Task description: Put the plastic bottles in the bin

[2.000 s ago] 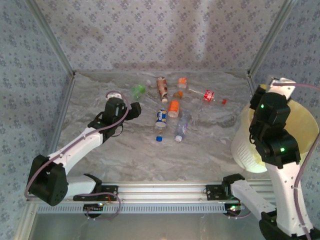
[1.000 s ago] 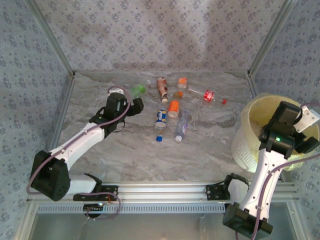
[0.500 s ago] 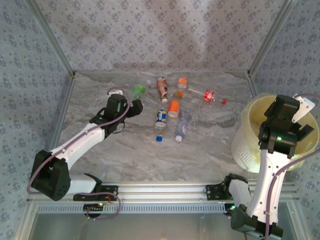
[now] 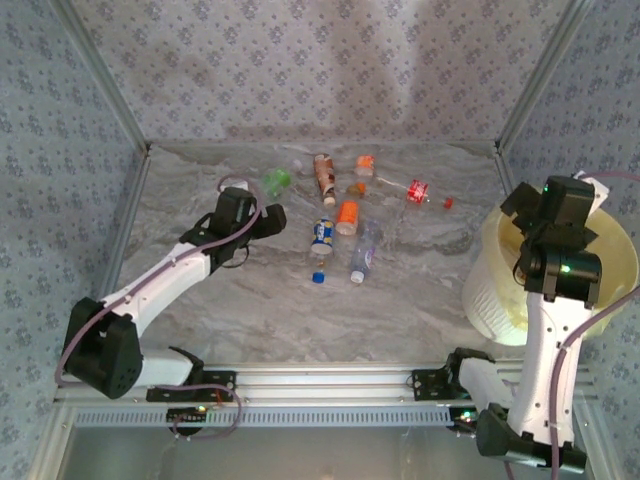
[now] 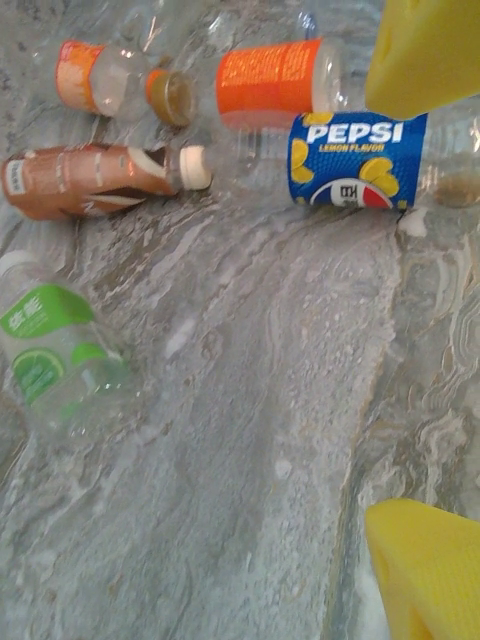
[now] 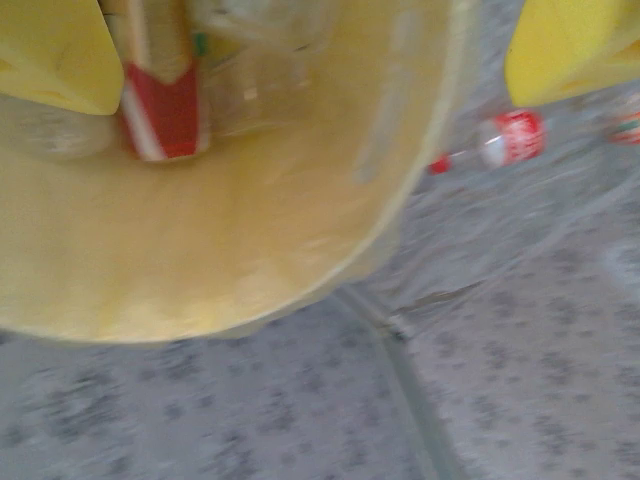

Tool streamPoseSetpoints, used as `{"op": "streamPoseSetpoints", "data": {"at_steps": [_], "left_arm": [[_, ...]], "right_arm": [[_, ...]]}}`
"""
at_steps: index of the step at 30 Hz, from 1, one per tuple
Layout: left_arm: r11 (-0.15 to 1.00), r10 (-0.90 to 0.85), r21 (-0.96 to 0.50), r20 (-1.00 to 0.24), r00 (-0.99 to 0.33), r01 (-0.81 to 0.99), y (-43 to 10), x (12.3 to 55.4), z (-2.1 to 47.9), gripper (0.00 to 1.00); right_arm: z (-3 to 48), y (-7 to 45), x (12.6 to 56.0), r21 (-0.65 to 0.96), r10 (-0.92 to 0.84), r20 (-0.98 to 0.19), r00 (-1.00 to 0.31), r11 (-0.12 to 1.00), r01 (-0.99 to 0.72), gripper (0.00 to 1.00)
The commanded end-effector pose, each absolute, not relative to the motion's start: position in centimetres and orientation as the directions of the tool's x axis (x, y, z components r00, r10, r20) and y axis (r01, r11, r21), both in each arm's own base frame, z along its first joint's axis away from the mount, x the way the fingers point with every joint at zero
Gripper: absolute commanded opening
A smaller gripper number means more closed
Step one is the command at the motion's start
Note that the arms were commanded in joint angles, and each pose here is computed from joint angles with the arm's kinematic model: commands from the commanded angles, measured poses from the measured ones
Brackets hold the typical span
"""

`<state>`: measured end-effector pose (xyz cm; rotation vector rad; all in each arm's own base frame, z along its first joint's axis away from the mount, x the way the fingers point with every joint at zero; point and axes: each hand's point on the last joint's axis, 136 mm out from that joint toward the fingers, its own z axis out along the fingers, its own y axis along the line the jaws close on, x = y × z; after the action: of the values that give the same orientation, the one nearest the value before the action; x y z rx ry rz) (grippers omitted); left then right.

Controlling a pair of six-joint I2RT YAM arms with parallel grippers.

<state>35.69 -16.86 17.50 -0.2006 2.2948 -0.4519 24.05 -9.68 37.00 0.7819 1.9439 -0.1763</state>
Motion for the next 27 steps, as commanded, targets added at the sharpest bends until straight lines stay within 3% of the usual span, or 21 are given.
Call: {"op": "streamPoseSetpoints", "data": {"at_steps": [1, 7, 10, 20, 27], "left_arm": [[0.917, -0.263, -0.400, -0.615, -0.743, 0.006, -17.9, 35.2, 17.5, 0.98], [0.929, -0.209, -0.370, -0.548, -0.810, 0.011, -19.8, 33.8, 15.8, 0.98], [0.935, -0.154, -0.352, -0.525, -0.837, 0.049, -21.9, 33.2, 14.9, 0.98], [0.956, -0.054, -0.281, -0.447, -0.893, 0.083, -26.9, 32.0, 10.8, 0.98], [0.965, 0.000, -0.240, -0.396, -0.918, 0.103, -29.0, 31.5, 7.6, 0.98]], "right_arm": [[38.4, -4.6, 26.1, 0.373, 0.511, -0.789, -0.342, 0.840, 0.394, 1.00], [37.3, 3.2, 29.3, 0.380, 0.397, -0.748, -0.532, 0.913, 0.147, 1.00], [35.8, 5.8, 30.5, 0.335, 0.325, -0.728, -0.604, 0.937, 0.101, 1.00], [29.3, 10.1, 33.5, 0.288, 0.290, -0.578, -0.762, 0.947, 0.142, 1.00], [27.6, 11.8, 34.3, 0.290, 0.264, -0.570, -0.778, 0.951, 0.110, 1.00]]}}
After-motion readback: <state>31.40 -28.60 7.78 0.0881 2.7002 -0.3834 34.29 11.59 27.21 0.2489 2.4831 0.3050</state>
